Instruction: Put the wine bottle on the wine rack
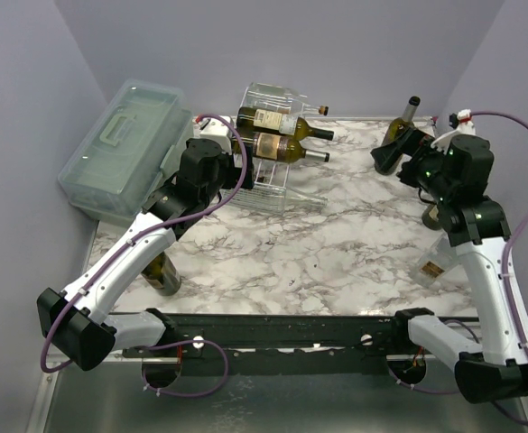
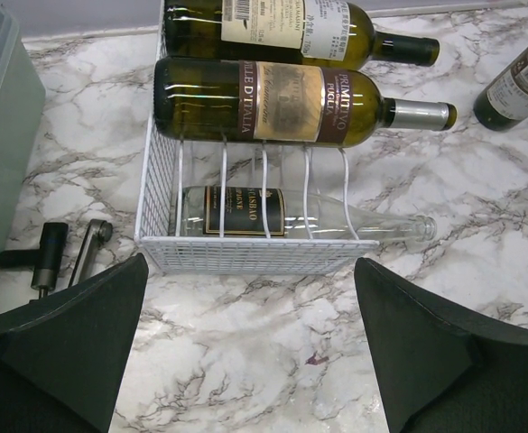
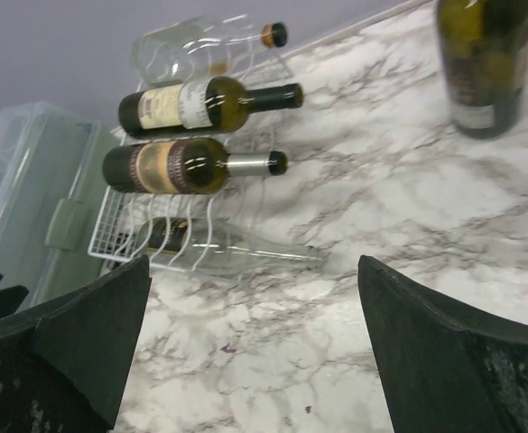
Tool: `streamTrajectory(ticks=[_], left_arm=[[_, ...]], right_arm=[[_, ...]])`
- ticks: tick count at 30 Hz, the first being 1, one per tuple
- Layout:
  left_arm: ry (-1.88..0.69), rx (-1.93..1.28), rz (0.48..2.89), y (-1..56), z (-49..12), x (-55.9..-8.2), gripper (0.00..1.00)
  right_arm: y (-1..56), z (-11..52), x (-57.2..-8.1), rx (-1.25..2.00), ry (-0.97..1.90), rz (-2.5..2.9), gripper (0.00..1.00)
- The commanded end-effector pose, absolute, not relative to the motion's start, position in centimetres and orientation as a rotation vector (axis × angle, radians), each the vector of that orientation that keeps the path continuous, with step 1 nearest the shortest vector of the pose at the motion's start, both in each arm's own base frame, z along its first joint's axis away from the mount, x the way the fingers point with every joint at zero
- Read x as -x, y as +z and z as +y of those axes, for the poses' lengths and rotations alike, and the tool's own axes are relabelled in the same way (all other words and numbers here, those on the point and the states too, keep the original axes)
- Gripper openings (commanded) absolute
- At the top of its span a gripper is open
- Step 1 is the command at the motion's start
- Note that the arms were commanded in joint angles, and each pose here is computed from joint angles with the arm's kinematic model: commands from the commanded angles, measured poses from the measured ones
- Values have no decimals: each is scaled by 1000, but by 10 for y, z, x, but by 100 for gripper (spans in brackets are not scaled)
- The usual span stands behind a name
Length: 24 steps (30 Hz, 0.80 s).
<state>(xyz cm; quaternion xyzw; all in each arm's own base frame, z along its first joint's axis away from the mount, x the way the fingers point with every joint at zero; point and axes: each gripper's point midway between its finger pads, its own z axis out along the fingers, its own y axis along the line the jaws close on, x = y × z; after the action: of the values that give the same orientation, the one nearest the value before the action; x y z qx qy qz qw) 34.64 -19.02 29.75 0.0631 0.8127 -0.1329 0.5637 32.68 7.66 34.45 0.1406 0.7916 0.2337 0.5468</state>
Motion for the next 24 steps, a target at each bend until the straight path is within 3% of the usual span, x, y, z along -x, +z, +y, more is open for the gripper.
streamTrajectory(ticks=[1, 5, 8, 13, 24], left_arm=[[-380, -148, 1892, 307, -196, -341, 99], [-395, -153, 1894, 307, -198, -341, 99], [-390, -152, 1894, 307, -198, -340, 99], [-386, -154, 1897, 306, -198, -341, 99], [-407, -152, 1896, 307, -200, -339, 99]], right_arm=[[341, 22, -298, -384, 192, 1922, 99], [345, -17, -286, -528, -31, 1905, 97], [337, -32, -278, -587, -130, 1930, 85], [324, -55, -267, -691, -300, 1962, 99], [321, -99, -218, -931, -571, 1836, 100]])
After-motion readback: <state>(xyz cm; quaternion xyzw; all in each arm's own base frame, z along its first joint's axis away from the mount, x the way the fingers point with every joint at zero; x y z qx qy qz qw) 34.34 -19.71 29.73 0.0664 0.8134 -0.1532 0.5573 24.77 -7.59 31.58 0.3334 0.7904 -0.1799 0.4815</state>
